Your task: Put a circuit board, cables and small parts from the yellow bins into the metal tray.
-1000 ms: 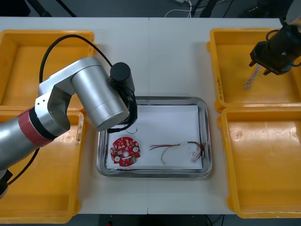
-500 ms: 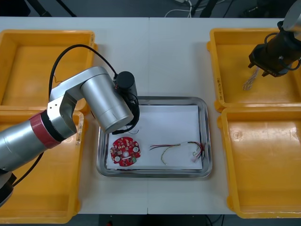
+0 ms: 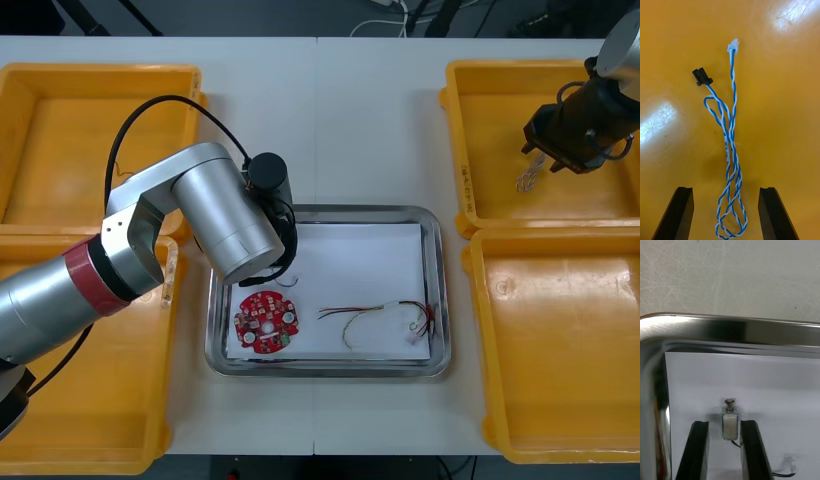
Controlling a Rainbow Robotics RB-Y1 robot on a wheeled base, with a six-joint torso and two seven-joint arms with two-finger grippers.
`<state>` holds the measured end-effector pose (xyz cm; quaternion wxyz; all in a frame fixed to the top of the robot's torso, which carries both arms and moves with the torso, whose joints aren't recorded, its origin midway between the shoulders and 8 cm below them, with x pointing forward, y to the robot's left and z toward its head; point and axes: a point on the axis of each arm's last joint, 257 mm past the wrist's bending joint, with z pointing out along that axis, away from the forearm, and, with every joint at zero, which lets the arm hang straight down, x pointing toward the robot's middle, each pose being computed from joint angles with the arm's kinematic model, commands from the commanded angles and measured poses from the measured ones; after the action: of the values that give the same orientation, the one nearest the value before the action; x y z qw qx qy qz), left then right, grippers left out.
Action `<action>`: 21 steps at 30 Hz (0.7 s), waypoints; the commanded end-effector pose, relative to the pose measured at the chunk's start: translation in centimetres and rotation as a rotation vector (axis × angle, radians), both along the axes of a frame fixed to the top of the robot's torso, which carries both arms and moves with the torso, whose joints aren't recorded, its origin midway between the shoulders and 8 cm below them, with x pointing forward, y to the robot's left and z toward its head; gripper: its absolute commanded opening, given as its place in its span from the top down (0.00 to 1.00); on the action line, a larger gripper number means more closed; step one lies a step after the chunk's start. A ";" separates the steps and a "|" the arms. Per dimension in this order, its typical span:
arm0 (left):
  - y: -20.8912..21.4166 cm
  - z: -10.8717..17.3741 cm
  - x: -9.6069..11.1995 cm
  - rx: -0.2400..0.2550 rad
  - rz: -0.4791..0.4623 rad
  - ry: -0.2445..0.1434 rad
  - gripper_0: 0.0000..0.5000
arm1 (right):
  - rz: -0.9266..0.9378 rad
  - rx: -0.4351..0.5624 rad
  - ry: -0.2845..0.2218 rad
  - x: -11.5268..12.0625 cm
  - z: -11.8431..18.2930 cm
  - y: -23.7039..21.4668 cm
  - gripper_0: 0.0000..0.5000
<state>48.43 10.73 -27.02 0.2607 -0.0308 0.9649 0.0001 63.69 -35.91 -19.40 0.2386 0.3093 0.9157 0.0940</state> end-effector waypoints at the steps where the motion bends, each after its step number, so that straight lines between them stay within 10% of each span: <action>1: -2.2 1.8 0.8 -0.020 -0.031 -0.045 0.00 | 0.024 0.028 -0.048 1.5 2.5 2.0 0.00; 21: -1.4 6.0 0.6 -0.049 -0.006 -0.049 0.00 | 0.030 0.068 0.003 0.3 -0.5 2.6 0.05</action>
<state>47.84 10.42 -26.22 0.2547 -0.0286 0.9666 -0.0019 62.68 -34.83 -21.86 0.2103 0.3223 0.9159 0.1137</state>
